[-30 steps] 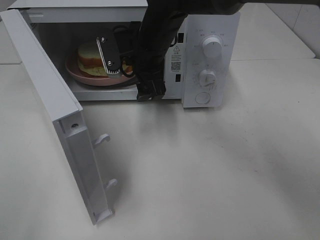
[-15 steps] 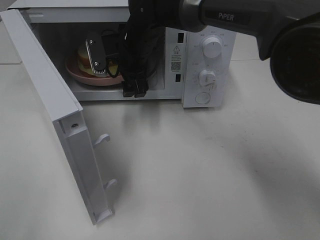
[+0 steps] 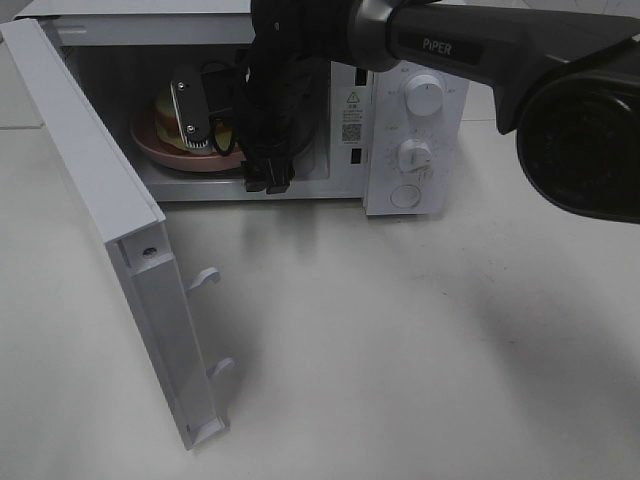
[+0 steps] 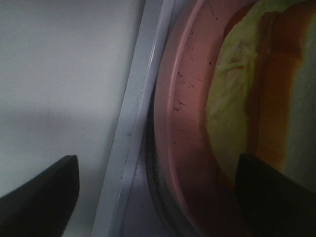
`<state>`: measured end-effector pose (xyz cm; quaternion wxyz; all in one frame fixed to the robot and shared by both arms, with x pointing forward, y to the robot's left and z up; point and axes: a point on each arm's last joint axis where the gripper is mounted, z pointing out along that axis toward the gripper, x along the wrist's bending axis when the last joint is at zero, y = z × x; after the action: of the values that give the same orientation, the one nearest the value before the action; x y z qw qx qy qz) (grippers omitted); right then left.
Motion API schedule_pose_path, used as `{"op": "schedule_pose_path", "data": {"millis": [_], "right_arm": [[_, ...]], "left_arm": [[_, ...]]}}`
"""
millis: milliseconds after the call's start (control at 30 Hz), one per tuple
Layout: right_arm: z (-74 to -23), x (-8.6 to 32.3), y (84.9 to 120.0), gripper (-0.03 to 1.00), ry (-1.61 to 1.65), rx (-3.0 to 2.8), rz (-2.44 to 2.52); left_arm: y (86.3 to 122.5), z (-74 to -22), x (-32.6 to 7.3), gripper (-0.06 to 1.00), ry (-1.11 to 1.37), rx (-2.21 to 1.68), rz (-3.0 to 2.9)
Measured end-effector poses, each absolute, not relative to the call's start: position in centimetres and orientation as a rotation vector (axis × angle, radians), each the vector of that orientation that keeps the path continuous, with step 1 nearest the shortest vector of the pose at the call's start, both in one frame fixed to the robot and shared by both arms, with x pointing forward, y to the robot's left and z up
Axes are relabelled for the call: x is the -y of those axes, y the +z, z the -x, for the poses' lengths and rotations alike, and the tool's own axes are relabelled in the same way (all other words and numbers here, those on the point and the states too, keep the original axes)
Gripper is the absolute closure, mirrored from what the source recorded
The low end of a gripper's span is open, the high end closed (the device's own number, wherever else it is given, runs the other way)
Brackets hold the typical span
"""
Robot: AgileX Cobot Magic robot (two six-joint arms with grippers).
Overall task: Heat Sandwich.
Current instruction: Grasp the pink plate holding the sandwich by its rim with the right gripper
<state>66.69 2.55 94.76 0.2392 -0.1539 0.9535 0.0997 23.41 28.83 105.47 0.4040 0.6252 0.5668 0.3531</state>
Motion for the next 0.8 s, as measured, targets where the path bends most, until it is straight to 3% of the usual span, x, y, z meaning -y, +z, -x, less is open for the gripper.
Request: {"op": "schedule_pose_path", "data": {"millis": [800], "right_arm": [[-68.3,-4.0,90.9,0.16,0.31,-2.594,0.409]], "left_arm": [[105.5,-23.4,-28.8,-0.05,0.892,-1.431,-1.579]]}}
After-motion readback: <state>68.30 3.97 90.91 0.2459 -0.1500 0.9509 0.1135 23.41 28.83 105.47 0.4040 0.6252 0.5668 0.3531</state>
